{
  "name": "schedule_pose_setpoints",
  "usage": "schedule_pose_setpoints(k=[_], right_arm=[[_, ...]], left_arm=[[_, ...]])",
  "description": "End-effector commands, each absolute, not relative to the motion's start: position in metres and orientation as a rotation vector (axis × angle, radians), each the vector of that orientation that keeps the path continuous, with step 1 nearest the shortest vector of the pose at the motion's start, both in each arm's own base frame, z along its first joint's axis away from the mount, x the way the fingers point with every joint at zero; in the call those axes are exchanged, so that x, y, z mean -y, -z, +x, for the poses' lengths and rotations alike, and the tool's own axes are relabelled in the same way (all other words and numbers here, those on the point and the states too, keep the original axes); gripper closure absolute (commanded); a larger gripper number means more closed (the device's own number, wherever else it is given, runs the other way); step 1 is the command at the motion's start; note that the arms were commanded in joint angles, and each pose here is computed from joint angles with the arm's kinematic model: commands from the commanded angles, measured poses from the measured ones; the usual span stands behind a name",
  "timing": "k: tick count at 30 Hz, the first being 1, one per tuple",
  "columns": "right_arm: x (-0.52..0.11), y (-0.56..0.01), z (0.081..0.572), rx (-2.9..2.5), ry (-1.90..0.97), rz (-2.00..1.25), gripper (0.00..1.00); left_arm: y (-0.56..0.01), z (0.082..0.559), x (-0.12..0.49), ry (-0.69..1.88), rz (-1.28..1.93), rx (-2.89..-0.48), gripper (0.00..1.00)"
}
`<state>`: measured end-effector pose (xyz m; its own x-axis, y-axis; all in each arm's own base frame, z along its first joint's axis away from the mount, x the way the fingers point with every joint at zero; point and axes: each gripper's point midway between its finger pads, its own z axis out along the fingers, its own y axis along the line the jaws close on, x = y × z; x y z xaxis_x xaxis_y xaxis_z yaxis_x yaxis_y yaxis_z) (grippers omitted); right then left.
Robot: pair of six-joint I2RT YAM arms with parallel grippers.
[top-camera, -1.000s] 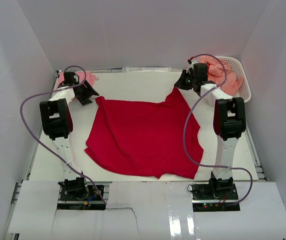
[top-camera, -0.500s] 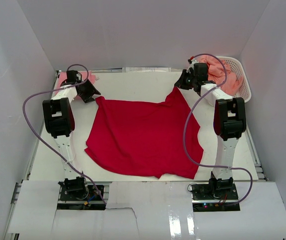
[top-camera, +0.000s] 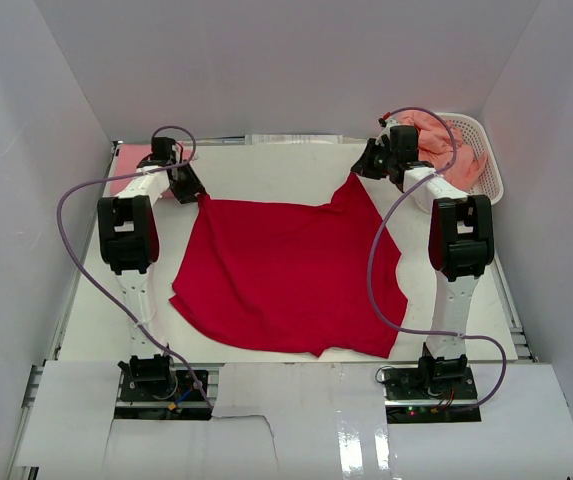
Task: Fold and stack the t-shirts
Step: Flatten out the tshirt, then grap the side of the flattened tshirt furthest away from the robot with both arms
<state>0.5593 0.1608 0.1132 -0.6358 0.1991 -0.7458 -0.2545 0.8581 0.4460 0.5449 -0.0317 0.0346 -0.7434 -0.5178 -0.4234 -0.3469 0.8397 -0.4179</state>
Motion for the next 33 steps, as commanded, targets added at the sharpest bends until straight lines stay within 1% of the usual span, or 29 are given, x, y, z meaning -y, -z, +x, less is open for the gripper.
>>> schedule_pose_setpoints(k=[1, 5, 9, 10, 14, 20, 25, 31, 32, 33], right_arm=[[-0.16, -0.152, 0.562, -2.065, -0.673, -0.059, 0.92], [-0.159, -0.152, 0.562, -2.066, -0.674, -0.06, 0.92], [-0.16, -0.154, 0.562, -2.064, -0.681, -0.064, 0.92], [-0.16, -0.155, 0.562, -2.062, -0.681, -0.064, 0.92], [-0.161, -0.155, 0.562, -2.061, -0.685, -0.065, 0.92], [-0.162, -0.156, 0.562, -2.064, -0.691, -0.068, 0.92], [-0.163, -0.156, 0.562, -2.063, -0.7, -0.076, 0.92], [-0.164, -0.155, 0.562, -2.066, -0.703, -0.079, 0.92], [-0.164, -0.156, 0.562, -2.065, -0.705, -0.081, 0.92], [-0.164, -0.155, 0.561, -2.066, -0.707, -0.08, 0.92]], left_arm=[[-0.019, 0.525, 0.026, 0.336, -0.664, -2.561, 0.54], [-0.021, 0.523, 0.025, 0.33, -0.676, -2.555, 0.53], [-0.03, 0.525, 0.025, 0.329, -0.681, -2.533, 0.46], [-0.03, 0.525, 0.024, 0.331, -0.68, -2.531, 0.46], [-0.025, 0.523, 0.025, 0.329, -0.675, -2.543, 0.49], [-0.024, 0.522, 0.021, 0.311, -0.717, -2.532, 0.48], [-0.03, 0.521, 0.022, 0.433, -0.77, -2.494, 0.48], [-0.027, 0.519, 0.018, 0.456, -0.806, -2.489, 0.49], [-0.028, 0.519, 0.018, 0.479, -0.811, -2.483, 0.51], [-0.027, 0.519, 0.019, 0.49, -0.814, -2.483, 0.57]])
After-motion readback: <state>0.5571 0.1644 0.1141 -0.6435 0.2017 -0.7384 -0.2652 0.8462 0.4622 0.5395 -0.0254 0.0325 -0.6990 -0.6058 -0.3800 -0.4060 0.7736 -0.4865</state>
